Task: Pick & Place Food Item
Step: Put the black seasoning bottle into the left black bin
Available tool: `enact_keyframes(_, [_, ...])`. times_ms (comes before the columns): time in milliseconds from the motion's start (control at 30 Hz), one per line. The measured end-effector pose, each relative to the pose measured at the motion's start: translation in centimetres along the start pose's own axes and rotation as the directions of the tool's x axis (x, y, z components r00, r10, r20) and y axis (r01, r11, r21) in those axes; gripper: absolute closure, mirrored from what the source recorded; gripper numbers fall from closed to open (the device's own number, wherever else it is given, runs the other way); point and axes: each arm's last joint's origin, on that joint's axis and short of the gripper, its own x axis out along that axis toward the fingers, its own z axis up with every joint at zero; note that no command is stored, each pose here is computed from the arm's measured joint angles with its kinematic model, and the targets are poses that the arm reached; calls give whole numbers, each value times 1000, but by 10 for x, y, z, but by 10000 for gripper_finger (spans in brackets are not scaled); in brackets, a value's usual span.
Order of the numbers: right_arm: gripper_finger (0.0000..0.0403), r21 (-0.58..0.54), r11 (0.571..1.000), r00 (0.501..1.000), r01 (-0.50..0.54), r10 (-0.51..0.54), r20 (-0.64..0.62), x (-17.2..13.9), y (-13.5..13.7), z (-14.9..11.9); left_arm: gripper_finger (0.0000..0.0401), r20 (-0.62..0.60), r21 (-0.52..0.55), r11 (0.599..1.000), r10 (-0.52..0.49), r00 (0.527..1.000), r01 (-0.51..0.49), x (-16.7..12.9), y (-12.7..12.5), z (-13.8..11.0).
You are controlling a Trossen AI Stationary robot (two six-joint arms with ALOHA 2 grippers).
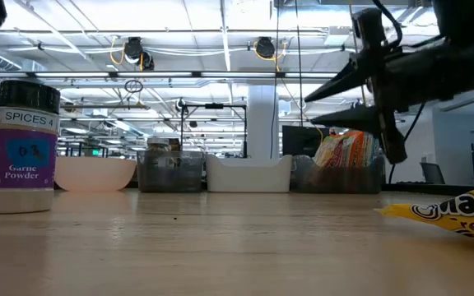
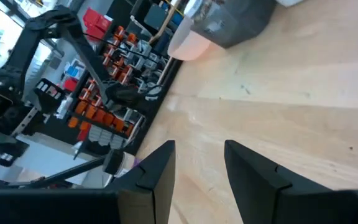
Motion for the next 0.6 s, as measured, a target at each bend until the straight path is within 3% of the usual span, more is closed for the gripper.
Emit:
enact_keyframes(200, [273, -18, 1000, 1000, -17, 18, 20, 8, -11, -12, 93, -33, 56, 990, 131, 991, -129, 20, -15, -35])
enact_keyframes(400, [273, -132, 989, 992, -62, 75, 100, 12, -2, -8, 93, -42, -20, 979, 201, 979, -202, 36, -30, -66])
enact_keyframes(600, [273, -167, 984, 990, -68, 87, 107, 15, 2, -7, 93, -26, -98, 965, 242, 970, -243, 46, -37, -87])
